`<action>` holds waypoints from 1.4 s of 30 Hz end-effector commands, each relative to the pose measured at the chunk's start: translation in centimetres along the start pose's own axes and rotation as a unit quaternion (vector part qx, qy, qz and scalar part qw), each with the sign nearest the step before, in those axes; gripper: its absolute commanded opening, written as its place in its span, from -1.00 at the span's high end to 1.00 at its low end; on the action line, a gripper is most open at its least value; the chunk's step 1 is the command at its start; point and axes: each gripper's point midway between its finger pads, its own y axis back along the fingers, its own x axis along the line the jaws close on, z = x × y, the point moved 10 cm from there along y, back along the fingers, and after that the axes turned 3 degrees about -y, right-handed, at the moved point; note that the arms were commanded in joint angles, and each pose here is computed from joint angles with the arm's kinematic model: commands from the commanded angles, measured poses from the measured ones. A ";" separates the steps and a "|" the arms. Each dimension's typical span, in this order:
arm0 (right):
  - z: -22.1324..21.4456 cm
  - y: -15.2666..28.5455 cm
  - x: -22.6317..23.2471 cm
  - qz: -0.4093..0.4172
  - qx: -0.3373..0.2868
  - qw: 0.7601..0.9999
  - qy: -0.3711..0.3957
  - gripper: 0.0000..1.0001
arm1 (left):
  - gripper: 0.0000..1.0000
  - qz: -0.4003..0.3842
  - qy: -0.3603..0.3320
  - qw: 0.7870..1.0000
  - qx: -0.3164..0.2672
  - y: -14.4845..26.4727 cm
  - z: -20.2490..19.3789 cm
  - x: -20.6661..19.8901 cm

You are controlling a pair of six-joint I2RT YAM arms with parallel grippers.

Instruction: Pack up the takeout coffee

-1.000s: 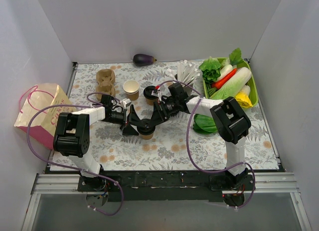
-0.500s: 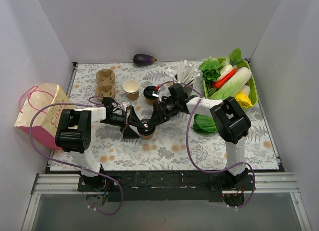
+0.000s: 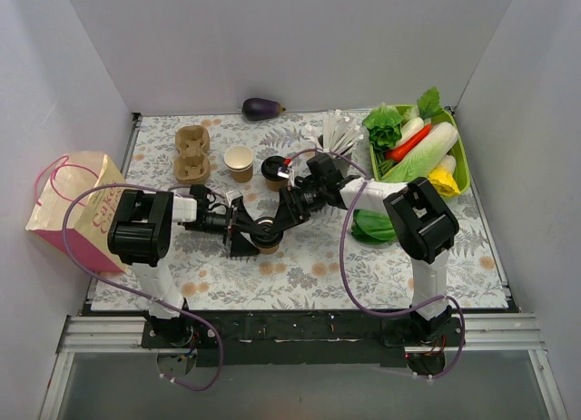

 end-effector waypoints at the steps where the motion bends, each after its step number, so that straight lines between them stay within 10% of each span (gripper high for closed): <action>1: -1.1 -0.7 -1.3 -0.050 0.014 0.999 0.004 -0.73 | -0.77 0.010 0.018 1.000 -0.013 -0.2 -0.1 2.1; 28: -1.4 -0.8 -1.9 -0.047 0.027 0.999 -0.001 -0.73 | -0.48 0.207 -0.008 0.976 -0.061 0.9 2.5 4.5; 42: -7.3 -1.6 -5.0 -0.027 0.080 0.988 -0.133 -0.57 | -0.53 0.244 -0.055 0.967 -0.052 1.4 3.0 2.5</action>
